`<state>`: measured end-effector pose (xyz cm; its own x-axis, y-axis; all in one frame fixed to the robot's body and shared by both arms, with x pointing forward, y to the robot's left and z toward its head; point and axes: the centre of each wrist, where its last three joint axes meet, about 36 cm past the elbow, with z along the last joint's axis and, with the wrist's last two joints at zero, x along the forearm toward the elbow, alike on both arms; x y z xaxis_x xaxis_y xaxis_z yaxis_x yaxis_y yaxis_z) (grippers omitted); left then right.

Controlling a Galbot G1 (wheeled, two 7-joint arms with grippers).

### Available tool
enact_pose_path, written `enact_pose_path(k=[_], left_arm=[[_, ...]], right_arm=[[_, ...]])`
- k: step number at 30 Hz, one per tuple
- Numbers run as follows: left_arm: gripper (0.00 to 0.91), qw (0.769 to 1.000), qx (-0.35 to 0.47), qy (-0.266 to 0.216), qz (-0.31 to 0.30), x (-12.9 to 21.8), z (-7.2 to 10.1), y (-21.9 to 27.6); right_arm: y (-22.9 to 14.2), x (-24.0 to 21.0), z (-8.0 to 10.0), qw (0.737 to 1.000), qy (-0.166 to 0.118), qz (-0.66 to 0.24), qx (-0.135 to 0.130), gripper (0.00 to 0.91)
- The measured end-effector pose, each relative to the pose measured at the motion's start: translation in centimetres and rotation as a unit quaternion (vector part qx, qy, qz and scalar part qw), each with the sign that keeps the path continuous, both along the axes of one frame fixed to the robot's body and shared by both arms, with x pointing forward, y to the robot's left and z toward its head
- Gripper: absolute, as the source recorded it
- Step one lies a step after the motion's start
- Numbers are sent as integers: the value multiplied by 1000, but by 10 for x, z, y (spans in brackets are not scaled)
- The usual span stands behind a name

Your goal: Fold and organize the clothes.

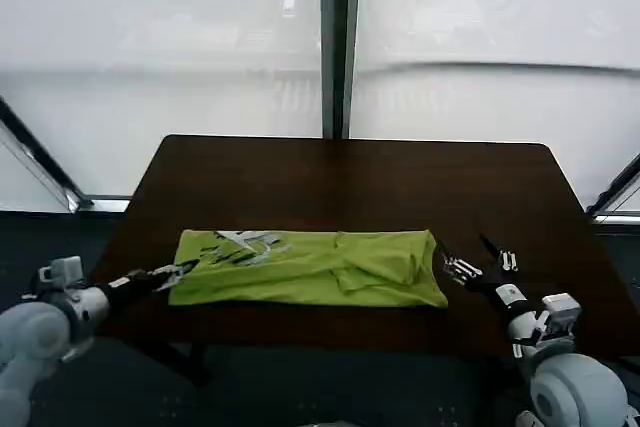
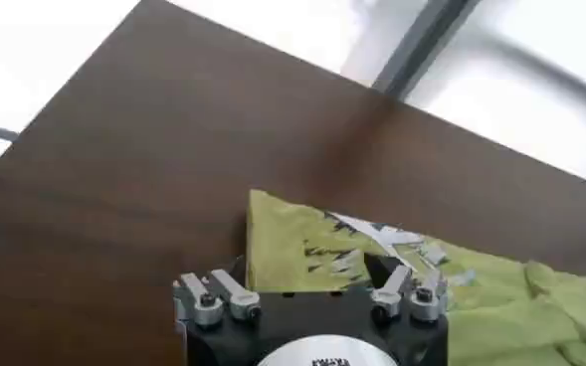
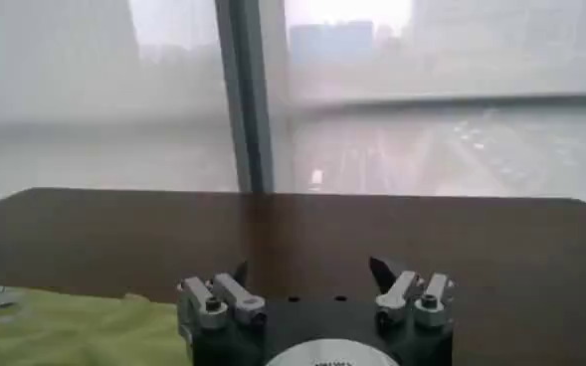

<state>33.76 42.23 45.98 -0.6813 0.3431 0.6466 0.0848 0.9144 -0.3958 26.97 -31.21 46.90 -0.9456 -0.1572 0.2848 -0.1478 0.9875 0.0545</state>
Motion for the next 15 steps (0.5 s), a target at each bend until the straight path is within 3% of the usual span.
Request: enact_pose_path(k=[15], left_arm=[[858,999,-28,13,-10,1,-19,-2]], right_arm=[[4,0,5,1000,-6,3,2,878]])
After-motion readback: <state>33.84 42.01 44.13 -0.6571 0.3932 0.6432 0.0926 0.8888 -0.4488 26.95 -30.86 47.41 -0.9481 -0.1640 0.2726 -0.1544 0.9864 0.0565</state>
